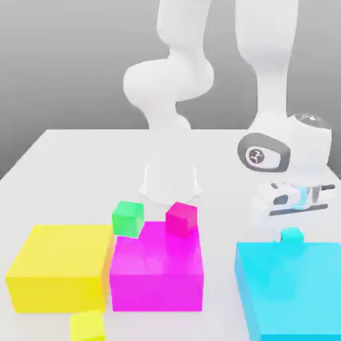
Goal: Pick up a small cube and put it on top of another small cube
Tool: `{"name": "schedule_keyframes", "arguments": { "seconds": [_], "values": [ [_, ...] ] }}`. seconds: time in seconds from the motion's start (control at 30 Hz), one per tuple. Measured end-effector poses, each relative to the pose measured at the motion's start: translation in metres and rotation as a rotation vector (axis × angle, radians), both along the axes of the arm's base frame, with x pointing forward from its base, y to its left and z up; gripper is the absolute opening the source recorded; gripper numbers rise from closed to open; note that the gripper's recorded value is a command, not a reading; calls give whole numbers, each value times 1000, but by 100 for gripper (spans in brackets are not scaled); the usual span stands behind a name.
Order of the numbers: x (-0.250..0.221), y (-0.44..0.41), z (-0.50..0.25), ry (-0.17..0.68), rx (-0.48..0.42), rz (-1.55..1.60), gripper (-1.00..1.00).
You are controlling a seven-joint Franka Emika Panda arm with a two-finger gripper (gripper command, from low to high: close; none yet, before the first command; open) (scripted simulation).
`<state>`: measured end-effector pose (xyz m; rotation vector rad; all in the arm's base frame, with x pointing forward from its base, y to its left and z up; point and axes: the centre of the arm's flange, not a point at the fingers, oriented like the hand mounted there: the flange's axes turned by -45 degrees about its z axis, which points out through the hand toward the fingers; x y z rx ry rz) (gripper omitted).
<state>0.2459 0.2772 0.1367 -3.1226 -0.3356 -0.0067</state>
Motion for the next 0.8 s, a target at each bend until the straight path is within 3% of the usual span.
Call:
{"name": "schedule_keyframes", "arguments": {
  "seconds": [0.3, 0.8],
  "values": [
    [14, -19, 70, 16, 8, 41, -100],
    [68, -150, 156, 22, 47, 311, -100]
  ]
}}
